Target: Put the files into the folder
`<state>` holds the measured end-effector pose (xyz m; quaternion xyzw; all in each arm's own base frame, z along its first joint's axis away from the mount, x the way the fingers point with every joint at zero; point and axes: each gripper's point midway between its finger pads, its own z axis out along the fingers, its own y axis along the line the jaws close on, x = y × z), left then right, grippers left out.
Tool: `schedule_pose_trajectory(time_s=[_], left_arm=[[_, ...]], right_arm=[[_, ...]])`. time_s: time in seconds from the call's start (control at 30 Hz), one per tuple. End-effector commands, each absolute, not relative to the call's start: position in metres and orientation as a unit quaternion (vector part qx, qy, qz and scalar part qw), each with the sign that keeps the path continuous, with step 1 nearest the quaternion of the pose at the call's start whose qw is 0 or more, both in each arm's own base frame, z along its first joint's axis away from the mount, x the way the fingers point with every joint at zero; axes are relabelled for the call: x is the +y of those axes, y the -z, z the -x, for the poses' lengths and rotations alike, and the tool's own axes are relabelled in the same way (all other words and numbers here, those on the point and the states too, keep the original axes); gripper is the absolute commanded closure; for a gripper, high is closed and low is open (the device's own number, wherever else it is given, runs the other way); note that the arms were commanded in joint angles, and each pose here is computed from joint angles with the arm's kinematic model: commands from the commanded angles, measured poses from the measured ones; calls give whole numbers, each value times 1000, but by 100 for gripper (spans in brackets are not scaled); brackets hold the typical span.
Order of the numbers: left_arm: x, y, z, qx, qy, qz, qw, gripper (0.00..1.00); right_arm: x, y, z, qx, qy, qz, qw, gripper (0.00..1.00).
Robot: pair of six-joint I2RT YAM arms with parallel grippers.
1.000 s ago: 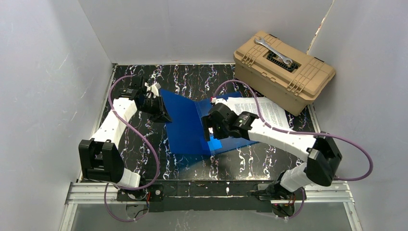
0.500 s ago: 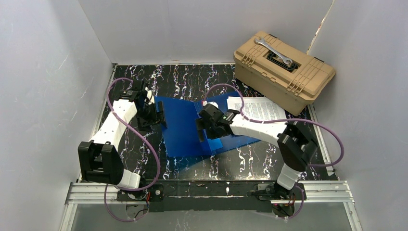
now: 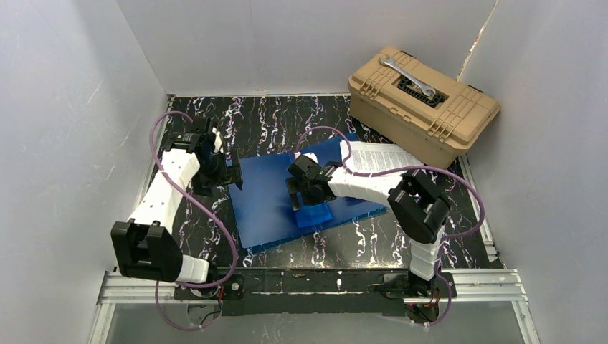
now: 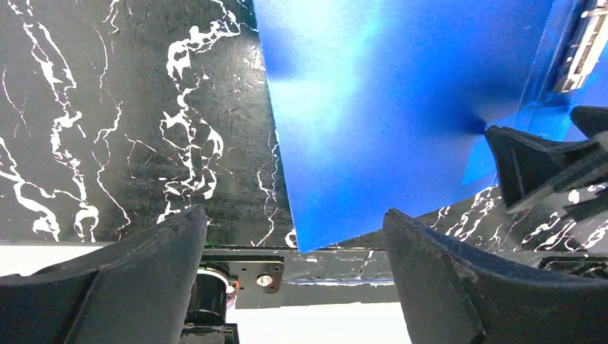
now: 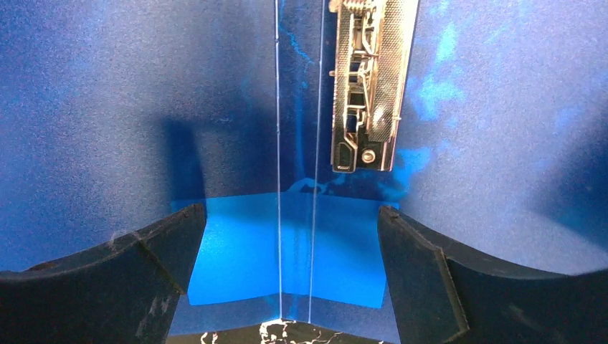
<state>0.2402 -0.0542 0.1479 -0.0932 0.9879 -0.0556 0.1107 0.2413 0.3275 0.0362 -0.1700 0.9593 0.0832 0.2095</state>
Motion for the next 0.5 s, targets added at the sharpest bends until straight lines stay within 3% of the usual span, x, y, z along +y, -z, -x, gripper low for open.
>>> schedule_pose_trajectory(time_s=[0.0,0.47], left_arm=[[-53,-173,-235,984,62,91,138,8],[-71,-178,-229,979,117,88,139,5]], right_arm=[[319,-29,-249,959,-55,171,220,1],[279,31,-214,975,-6,155,158,1]])
